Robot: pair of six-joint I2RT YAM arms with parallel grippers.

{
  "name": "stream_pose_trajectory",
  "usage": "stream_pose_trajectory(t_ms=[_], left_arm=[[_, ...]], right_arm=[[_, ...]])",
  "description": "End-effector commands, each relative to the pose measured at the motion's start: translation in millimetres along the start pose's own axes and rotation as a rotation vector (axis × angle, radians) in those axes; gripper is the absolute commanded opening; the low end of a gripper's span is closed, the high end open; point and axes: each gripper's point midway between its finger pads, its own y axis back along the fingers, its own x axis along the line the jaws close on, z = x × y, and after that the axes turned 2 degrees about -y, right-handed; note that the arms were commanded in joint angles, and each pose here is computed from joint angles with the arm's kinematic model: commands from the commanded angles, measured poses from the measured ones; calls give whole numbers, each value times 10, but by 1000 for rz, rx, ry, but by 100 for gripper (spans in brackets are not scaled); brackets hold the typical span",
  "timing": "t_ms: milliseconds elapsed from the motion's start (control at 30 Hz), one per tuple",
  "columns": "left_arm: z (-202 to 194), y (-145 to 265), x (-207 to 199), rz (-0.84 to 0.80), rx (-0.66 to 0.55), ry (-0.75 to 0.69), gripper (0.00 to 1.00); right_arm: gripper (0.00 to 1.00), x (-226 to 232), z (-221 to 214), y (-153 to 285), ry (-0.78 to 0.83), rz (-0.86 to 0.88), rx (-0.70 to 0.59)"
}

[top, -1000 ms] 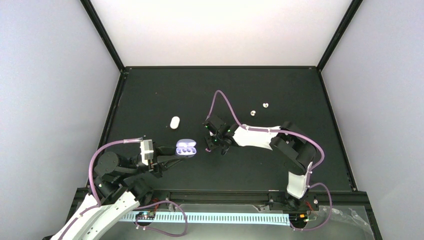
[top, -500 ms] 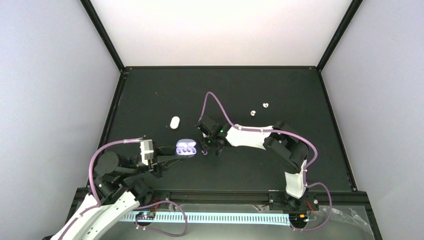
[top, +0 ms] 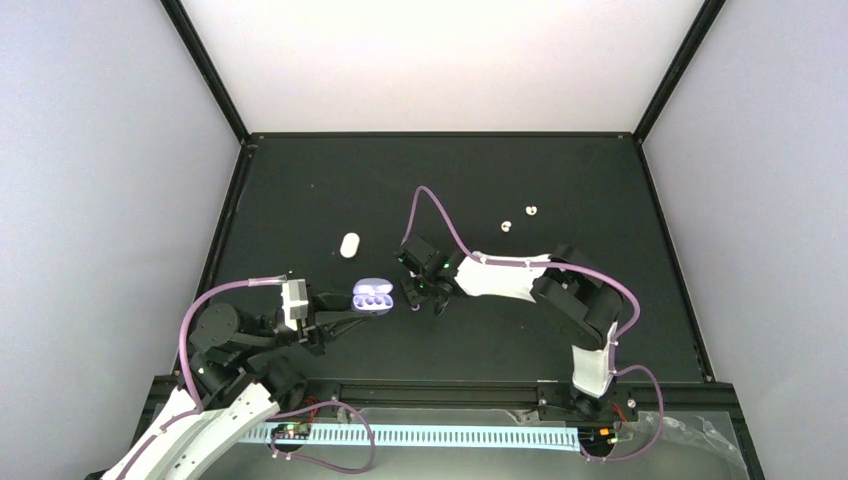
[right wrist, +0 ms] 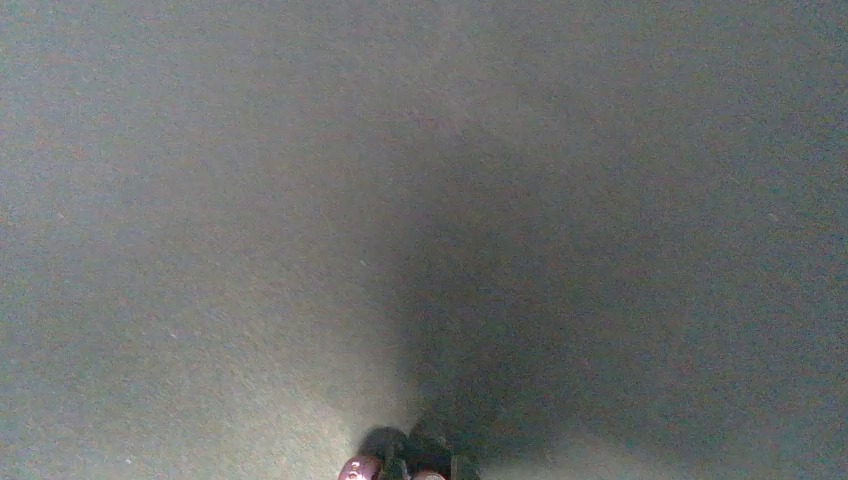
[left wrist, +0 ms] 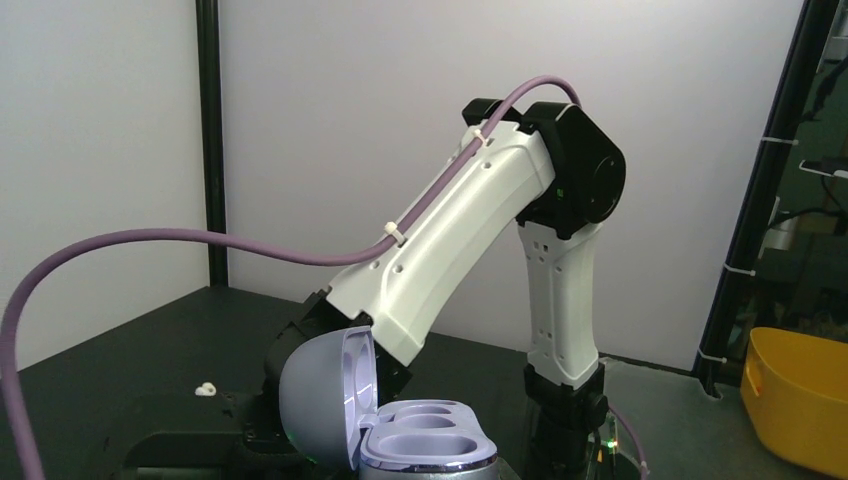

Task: Insert the wireless bluetooth earbuds into the charging case
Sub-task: Move the earbud to the center of the board.

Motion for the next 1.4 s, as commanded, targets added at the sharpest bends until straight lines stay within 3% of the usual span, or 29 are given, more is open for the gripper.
stream_pose_trajectory(t_ms=[0, 433, 633, 733, 1033, 1367], left_arm=[[29, 5, -14, -4, -9, -11, 2], [-26, -46, 35, 3, 11, 4, 2], [-30, -78, 33, -9, 16, 7, 1], [-42, -82, 33, -11, 20, 11, 2], [-52, -90, 51, -5, 22, 10, 1], [-60, -101, 62, -2, 27, 9, 1]], right_arm=[[1, -227, -48, 135, -57, -76, -36], [3, -812, -176, 296, -276, -93, -61], [35, -846, -74, 426, -297, -98, -105], [43, -893, -64, 524, -261, -123, -121], [38, -674, -318, 566, -34, -66, -78], [30, -474, -214, 502, -21, -34, -133]])
